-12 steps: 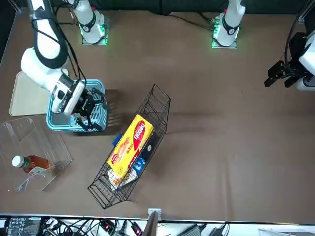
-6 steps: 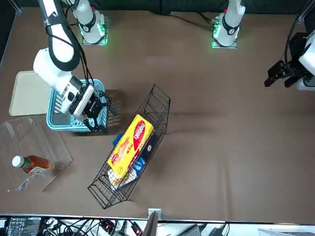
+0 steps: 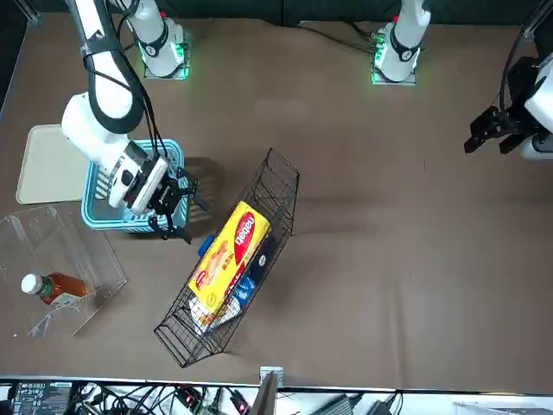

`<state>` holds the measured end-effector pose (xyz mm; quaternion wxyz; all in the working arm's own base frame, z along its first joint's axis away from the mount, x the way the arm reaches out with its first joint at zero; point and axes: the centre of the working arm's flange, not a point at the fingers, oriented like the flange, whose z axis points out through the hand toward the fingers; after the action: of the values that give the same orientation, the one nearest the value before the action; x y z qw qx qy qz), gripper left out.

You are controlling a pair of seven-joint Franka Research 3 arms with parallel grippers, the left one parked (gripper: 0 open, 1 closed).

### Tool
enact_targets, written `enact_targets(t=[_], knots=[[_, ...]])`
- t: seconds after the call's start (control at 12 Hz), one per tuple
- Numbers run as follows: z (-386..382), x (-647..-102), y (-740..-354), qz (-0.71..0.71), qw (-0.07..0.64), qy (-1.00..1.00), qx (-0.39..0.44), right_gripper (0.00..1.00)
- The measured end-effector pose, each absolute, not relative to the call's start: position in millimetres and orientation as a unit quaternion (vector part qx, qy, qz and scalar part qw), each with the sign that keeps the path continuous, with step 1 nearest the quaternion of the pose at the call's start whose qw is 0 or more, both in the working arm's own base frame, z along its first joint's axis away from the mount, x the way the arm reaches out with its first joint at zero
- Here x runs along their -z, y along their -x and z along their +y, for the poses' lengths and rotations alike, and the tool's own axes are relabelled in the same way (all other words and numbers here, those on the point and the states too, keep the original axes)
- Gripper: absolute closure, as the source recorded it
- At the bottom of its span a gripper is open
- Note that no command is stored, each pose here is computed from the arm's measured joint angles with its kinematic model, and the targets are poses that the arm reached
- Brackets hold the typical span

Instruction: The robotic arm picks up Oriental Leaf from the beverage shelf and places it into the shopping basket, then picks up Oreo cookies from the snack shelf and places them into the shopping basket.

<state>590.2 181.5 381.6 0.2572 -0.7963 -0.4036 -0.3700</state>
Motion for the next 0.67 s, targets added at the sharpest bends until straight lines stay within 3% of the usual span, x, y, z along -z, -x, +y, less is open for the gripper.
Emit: enact_targets(t=[0.67], knots=[[192,-382,-615,-0.405,0.256,0.79,0.381,0.0]])
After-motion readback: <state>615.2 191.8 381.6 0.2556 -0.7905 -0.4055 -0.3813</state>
